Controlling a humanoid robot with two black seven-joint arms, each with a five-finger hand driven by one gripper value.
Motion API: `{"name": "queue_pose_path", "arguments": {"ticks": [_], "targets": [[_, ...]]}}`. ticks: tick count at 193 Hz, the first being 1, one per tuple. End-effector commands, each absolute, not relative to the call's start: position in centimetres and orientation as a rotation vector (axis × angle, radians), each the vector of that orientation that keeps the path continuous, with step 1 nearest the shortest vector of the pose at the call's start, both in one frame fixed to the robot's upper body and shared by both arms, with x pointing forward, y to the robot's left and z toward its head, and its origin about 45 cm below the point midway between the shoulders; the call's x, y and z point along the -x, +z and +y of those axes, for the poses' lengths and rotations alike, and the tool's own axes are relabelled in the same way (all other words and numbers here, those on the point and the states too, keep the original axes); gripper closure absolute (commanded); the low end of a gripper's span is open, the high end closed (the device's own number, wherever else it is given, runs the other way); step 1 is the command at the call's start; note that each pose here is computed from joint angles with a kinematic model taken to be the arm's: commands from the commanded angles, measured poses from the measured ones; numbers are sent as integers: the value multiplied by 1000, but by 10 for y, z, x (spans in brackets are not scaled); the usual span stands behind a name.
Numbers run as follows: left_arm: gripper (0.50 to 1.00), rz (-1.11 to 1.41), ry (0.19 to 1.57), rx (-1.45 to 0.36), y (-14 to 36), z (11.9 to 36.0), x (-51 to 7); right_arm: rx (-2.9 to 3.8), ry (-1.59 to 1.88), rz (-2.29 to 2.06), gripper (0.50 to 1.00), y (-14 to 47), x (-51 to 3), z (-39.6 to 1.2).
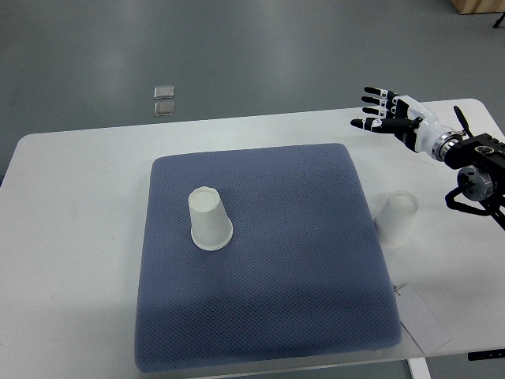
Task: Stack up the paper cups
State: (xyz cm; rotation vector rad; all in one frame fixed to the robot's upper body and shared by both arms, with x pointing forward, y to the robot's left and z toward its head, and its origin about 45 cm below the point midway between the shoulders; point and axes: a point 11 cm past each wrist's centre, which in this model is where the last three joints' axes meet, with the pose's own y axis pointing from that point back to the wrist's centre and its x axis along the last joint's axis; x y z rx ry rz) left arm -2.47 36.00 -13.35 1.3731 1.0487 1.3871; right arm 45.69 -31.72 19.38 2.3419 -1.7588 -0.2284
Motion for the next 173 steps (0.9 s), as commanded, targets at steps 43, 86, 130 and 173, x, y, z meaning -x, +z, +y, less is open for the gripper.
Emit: {"name": "queue_pose_path", "arguments": {"ticks": [43,86,130,173], "targets": [[500,1055,1398,-1369,-133,360,23,-2341,-226,-1765,583,195,-458,-318],[500,1061,1395,-1374,-133,360,28,-2341,-222,-1766,583,197,-458,-321],[500,1060,1396,-1373,-133,360,27,-2346,-229,-1764,583,196,-458,-318],[500,1061,1397,-1372,-133,360,27,-2343,-224,-1768,583,197,-458,-320]]}}
